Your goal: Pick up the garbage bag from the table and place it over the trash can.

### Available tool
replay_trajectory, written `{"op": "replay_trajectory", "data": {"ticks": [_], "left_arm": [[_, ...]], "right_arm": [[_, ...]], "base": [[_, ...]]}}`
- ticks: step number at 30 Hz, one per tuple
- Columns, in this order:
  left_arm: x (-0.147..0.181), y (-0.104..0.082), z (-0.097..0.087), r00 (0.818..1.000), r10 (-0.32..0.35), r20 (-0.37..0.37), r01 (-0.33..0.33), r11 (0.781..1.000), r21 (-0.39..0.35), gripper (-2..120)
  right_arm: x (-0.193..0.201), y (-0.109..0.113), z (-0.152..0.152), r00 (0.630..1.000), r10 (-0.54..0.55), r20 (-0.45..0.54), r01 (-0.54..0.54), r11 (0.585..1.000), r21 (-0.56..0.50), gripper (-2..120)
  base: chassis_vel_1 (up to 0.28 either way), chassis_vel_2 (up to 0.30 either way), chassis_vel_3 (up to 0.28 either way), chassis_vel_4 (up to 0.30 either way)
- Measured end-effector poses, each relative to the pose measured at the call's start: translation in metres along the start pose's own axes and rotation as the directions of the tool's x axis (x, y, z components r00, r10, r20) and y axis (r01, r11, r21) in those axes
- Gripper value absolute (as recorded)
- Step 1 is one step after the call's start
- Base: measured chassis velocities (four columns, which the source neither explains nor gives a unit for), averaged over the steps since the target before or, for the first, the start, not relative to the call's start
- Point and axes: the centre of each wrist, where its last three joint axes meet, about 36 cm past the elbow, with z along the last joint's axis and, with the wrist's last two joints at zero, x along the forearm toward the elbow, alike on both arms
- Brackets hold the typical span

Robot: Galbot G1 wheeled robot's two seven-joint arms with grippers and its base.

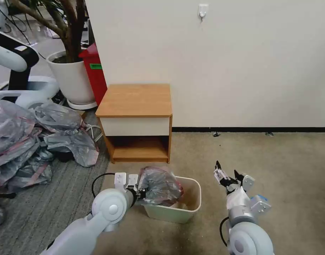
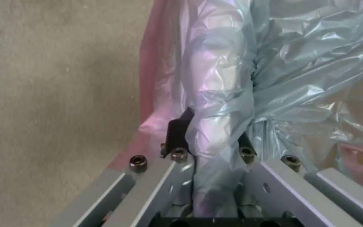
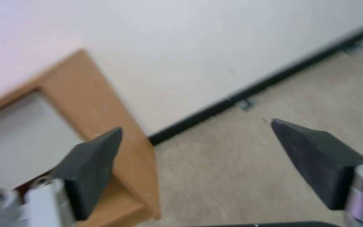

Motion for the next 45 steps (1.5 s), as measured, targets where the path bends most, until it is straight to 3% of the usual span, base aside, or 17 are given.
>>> {"op": "replay_trajectory", "data": {"ticks": [3, 5, 7, 8, 11, 12, 16, 29, 35, 37, 45], "left_arm": [[0.002, 0.003, -0.001, 1.0, 0.008, 0.025, -0.008, 1.0, -0.025, 5], [0.002, 0.004, -0.001, 1.0, 0.009, 0.027, -0.009, 1.0, -0.027, 5], [0.003, 0.006, -0.002, 0.999, 0.017, 0.048, -0.015, 0.999, -0.042, 5], [0.003, 0.006, -0.002, 0.999, 0.017, 0.048, -0.015, 0.999, -0.042, 5], [0.004, 0.01, 0.0, 0.997, 0.024, 0.077, -0.018, 0.996, -0.082, 5], [0.004, 0.01, 0.0, 0.997, 0.024, 0.077, -0.018, 0.996, -0.082, 5], [0.002, 0.012, 0.005, 0.994, 0.034, 0.104, -0.021, 0.992, -0.126, 5], [0.001, 0.006, 0.013, 0.989, 0.055, 0.136, -0.032, 0.986, -0.164, 4], [-0.001, 0.0, 0.015, 0.988, 0.06, 0.141, -0.035, 0.985, -0.171, 3], [-0.001, -0.003, 0.015, 0.988, 0.066, 0.143, -0.041, 0.985, -0.167, 3], [0.003, -0.001, 0.015, 0.985, 0.073, 0.154, -0.046, 0.985, -0.168, 3]], "right_arm": [[0.009, -0.003, -0.006, 0.978, -0.208, 0.012, 0.206, 0.975, 0.087, 103], [0.01, -0.003, -0.006, 0.971, -0.239, 0.009, 0.237, 0.967, 0.098, 104], [0.015, -0.005, -0.008, 0.912, -0.41, -0.028, 0.409, 0.899, 0.155, 108], [0.015, -0.005, -0.008, 0.912, -0.41, -0.028, 0.409, 0.899, 0.155, 108], [0.016, -0.005, -0.009, 0.844, -0.528, -0.094, 0.535, 0.816, 0.22, 109], [0.016, -0.005, -0.009, 0.844, -0.528, -0.094, 0.535, 0.816, 0.22, 109], [0.012, 0.002, -0.008, 0.789, -0.582, -0.195, 0.614, 0.741, 0.272, 107], [-0.019, 0.009, -0.013, 0.756, -0.519, -0.398, 0.639, 0.718, 0.277, 92], [-0.031, 0.018, -0.017, 0.752, -0.484, -0.447, 0.632, 0.721, 0.282, 89], [-0.042, 0.021, -0.015, 0.765, -0.436, -0.473, 0.607, 0.734, 0.304, 86], [-0.043, 0.028, -0.015, 0.763, -0.422, -0.49, 0.602, 0.74, 0.3, 79]], "base": [[0.0, 0.0, 0.0, 0.0], [0.0, 0.0, 0.0, 0.0], [0.0, 0.0, 0.0, 0.0], [0.0, 0.0, 0.0, 0.0], [0.0, 0.0, 0.0, 0.0], [0.0, 0.0, 0.0, 0.0], [0.0, 0.0, 0.0, 0.0], [0.0, 0.0, 0.0, 0.0], [0.0, 0.0, 0.0, 0.0], [0.0, 0.0, 0.0, 0.0], [0.0, 0.0, 0.0, 0.0]]}}
